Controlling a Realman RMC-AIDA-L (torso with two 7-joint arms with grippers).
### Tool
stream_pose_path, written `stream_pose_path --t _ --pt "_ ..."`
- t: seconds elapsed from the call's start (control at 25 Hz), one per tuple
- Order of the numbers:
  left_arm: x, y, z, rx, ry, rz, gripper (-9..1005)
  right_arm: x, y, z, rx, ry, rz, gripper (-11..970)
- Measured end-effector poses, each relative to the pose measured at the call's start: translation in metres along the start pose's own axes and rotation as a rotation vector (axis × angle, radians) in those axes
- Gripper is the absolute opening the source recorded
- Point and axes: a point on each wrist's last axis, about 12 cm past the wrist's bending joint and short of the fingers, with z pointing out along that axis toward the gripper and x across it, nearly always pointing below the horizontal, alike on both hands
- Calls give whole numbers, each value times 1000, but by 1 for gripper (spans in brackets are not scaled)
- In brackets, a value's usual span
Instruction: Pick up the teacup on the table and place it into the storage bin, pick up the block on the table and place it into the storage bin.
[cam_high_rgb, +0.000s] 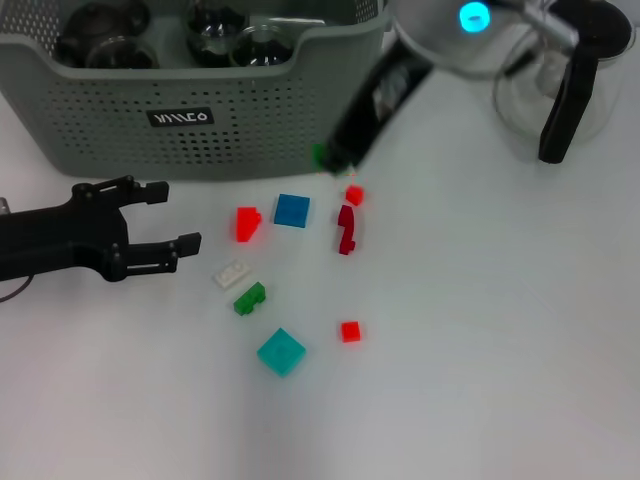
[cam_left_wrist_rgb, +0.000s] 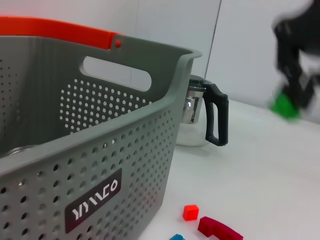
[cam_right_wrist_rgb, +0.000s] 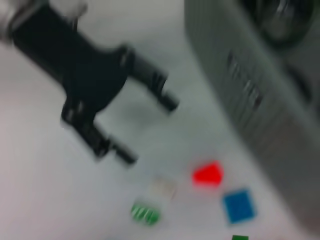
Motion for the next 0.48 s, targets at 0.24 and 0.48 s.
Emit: stream_pose_path --t 0.24,0.48 --pt "-1 1 0 0 3 4 853 -41 -3 -37 108 -151 -106 167" --pt "-4 2 2 4 -1 9 854 -65 -20 -39 206 -334 -137 189"
